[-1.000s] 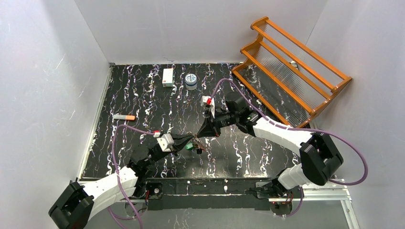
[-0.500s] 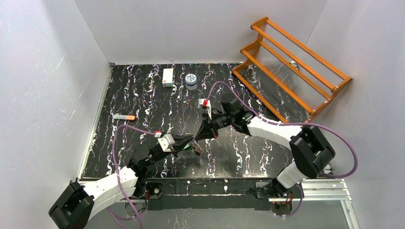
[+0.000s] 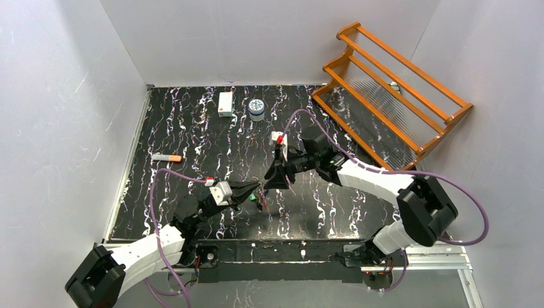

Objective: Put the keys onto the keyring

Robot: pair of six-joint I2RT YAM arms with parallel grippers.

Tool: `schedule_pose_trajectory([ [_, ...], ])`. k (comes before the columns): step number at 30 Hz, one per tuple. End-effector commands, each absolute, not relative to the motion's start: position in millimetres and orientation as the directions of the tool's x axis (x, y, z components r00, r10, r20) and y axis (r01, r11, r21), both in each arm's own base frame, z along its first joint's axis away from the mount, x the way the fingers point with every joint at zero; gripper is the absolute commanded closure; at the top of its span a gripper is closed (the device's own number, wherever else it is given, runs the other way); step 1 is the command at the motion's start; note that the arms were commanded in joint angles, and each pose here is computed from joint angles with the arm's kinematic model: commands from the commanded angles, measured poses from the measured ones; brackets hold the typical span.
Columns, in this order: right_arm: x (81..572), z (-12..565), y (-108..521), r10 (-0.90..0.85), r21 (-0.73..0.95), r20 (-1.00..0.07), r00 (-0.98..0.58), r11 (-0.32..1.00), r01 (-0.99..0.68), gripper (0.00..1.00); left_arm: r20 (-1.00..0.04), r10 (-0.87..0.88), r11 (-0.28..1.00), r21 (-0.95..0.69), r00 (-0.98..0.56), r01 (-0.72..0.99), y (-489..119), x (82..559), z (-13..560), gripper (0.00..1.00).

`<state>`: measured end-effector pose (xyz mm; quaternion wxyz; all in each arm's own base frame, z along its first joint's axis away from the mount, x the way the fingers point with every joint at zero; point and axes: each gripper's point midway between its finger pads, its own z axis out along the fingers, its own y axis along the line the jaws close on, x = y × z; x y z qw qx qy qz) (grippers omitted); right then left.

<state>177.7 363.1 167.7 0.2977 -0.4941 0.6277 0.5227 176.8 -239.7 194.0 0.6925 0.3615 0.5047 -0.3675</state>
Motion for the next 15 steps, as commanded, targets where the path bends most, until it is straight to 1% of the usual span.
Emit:
schedule_pose_trajectory([
  [1, 177.9, 192.3, 355.8, -0.242, 0.195, -0.954, -0.177, -0.052, -0.979, 0.46, -0.940, -0.199, 0.465, 0.156, 0.275, 0.871, -239.3, 172.3, 214.1, 1.00],
  [8, 165.2, 213.0, 354.6, -0.161, 0.103, -0.984, -0.079, -0.143, -0.984, 0.49, -0.941, -0.201, 0.463, 0.154, 0.272, 0.873, -239.6, 172.0, 214.2, 1.00],
  [15, 159.4, 220.7, 361.5, -0.116, 0.102, -0.990, -0.078, -0.215, -0.971, 0.58, -0.941, -0.203, 0.464, 0.151, 0.271, 0.873, -239.5, 172.2, 214.8, 1.00],
])
